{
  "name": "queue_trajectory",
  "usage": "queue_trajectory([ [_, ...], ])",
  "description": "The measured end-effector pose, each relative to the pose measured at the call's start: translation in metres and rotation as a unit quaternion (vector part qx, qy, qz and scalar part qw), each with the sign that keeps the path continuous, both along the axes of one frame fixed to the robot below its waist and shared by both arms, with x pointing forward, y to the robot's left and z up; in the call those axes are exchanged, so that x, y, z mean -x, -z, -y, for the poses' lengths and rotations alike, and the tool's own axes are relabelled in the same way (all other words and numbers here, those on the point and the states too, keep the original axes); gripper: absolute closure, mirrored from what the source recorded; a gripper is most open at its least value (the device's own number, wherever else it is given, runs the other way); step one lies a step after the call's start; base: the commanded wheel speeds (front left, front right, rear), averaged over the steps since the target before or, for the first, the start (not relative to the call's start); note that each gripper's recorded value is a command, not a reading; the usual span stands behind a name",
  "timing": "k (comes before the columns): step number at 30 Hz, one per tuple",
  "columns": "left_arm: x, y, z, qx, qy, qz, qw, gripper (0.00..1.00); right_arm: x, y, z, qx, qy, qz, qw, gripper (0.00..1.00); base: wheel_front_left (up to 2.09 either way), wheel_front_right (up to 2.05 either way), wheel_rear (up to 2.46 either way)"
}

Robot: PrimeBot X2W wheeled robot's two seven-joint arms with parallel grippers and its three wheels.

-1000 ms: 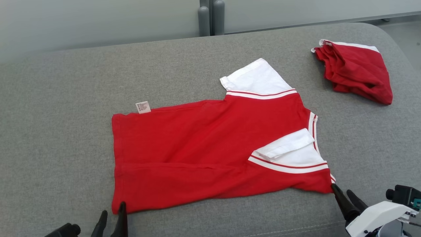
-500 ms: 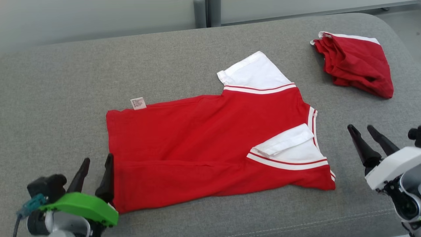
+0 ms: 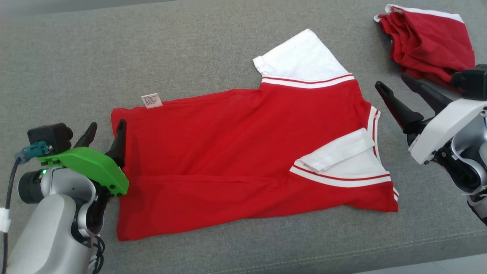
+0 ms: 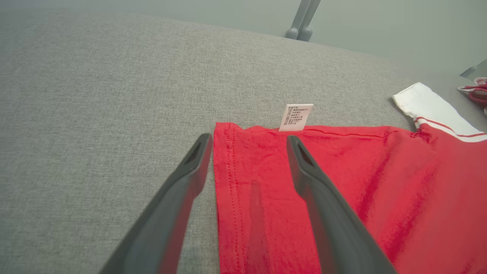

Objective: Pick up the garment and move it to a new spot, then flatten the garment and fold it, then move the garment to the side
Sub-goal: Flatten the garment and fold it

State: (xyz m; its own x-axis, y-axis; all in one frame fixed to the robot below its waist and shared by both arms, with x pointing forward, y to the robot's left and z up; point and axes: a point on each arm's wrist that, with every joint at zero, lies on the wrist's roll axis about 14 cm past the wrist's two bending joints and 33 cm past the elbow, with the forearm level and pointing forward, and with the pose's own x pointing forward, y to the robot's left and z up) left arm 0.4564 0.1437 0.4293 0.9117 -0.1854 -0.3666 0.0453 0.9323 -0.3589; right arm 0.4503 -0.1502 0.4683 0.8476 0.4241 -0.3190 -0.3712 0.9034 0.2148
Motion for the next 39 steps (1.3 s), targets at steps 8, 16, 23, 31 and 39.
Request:
queue_trajectory([
  [8, -0.019, 0.040, -0.009, -0.023, -0.005, -0.062, 0.998, 0.00, -0.017, 0.022, -0.015, -0.001, -0.021, -0.028, 0.999, 0.00, 0.00, 0.00, 0.00],
  [16, -0.033, 0.054, -0.004, -0.022, -0.005, -0.079, 0.997, 0.00, -0.023, 0.040, -0.011, 0.002, -0.012, -0.049, 0.999, 0.00, 0.00, 0.00, 0.00],
  [23, -0.039, 0.062, -0.003, -0.027, -0.006, -0.090, 0.996, 0.00, -0.024, 0.048, -0.011, 0.003, -0.012, -0.059, 0.998, 0.00, 0.00, 0.00, 0.00],
  [31, -0.044, 0.065, 0.005, -0.038, 0.015, -0.089, 0.995, 0.35, -0.033, 0.046, -0.009, 0.015, -0.014, -0.050, 0.999, 0.00, 0.00, 0.00, 0.00],
  [39, -0.047, 0.066, 0.011, -0.039, 0.021, -0.085, 0.995, 1.00, -0.042, 0.043, -0.012, 0.026, -0.020, -0.040, 0.999, 0.00, 0.00, 0.00, 0.00],
])
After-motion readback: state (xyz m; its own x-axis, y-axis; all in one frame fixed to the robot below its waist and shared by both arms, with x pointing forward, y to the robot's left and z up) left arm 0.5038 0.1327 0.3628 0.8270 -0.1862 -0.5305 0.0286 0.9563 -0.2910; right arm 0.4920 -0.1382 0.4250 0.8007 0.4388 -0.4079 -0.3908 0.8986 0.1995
